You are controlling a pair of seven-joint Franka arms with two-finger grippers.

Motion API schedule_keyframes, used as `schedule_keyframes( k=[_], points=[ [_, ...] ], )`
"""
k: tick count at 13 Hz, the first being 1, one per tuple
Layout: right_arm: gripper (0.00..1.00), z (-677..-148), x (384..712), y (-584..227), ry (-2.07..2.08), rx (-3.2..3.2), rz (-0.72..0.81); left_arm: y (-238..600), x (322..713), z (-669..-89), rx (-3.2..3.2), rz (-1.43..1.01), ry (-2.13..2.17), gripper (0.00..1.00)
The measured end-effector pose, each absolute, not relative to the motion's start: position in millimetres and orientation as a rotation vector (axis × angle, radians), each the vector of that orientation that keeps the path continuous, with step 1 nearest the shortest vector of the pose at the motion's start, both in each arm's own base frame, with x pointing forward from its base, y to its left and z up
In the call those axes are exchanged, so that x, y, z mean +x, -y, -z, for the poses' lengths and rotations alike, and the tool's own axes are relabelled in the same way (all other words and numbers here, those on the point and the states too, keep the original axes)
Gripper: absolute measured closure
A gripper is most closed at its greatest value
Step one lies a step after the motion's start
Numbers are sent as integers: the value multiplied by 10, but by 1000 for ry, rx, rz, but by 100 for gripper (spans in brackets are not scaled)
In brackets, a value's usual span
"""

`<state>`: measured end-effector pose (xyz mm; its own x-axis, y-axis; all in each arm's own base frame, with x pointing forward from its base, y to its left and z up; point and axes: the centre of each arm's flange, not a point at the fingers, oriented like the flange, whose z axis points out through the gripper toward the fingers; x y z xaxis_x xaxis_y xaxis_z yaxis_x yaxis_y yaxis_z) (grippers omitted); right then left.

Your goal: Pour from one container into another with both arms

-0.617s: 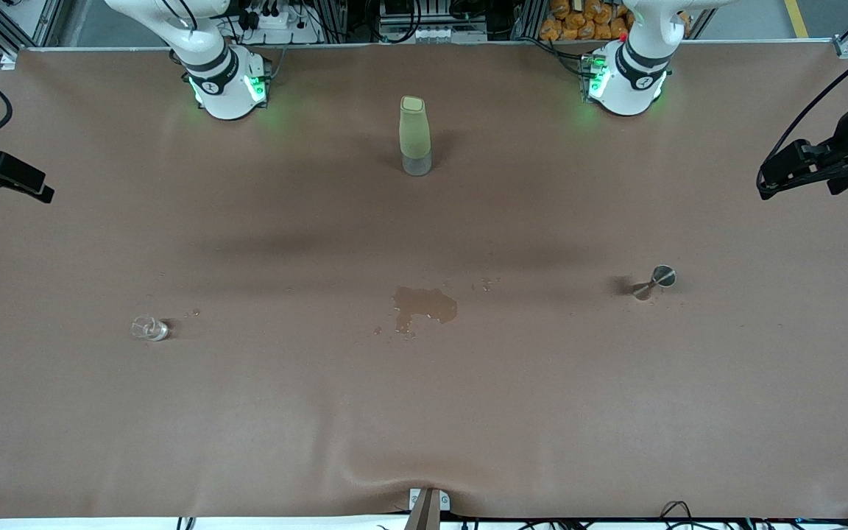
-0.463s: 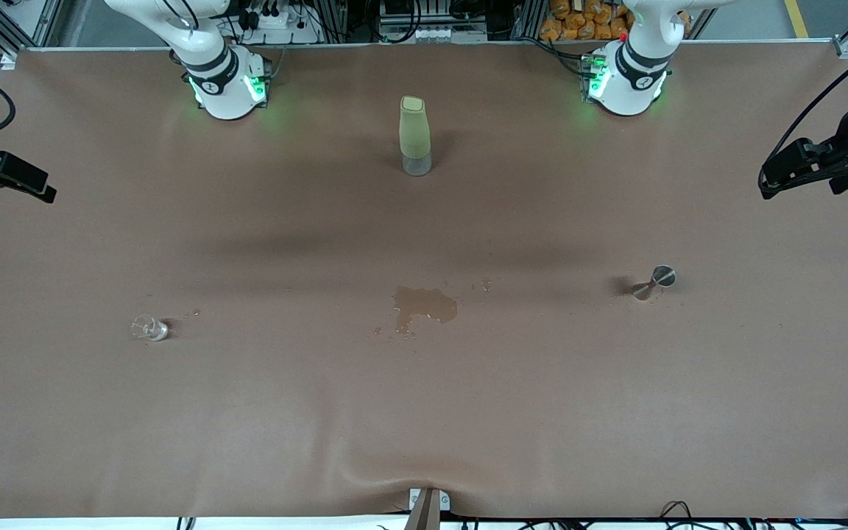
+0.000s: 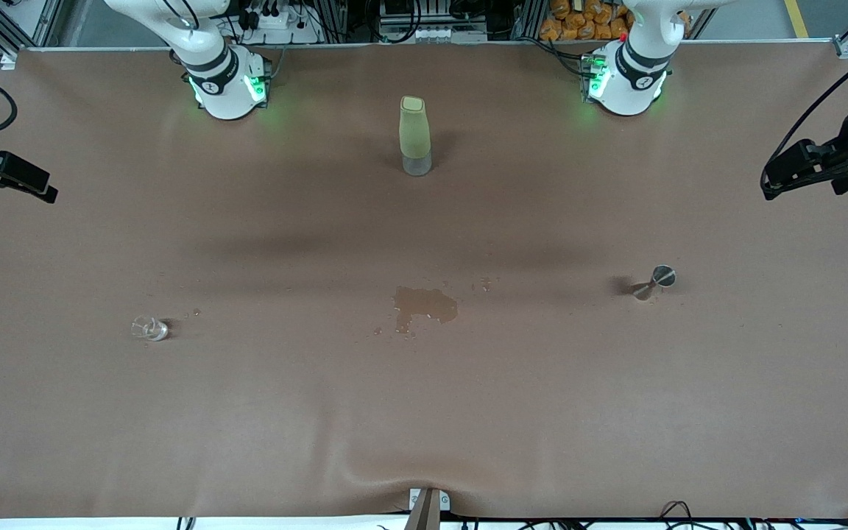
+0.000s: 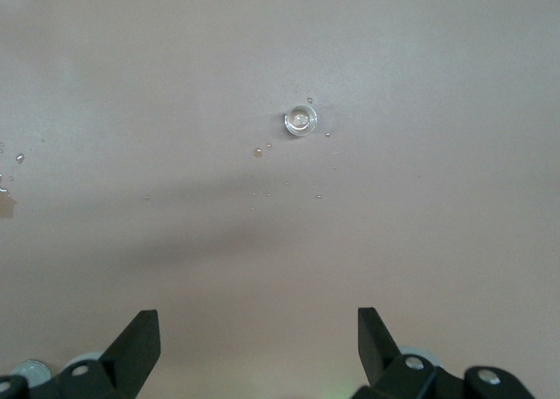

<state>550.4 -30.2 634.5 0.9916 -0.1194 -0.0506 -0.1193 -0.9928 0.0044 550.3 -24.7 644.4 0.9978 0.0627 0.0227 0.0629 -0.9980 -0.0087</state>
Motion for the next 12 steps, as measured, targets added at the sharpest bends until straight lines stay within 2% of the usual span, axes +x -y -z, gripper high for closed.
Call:
schedule_keyframes(
  k=[6,12],
  points=[
    [0,-6339,5541,401,172,3136,46,-312,5584,-5830,-3221,-91,-68,0],
    [0,-6099,5613,1147,-155,3216,33,-1109,5534,-5057,-3431,53,-363,0]
  ],
)
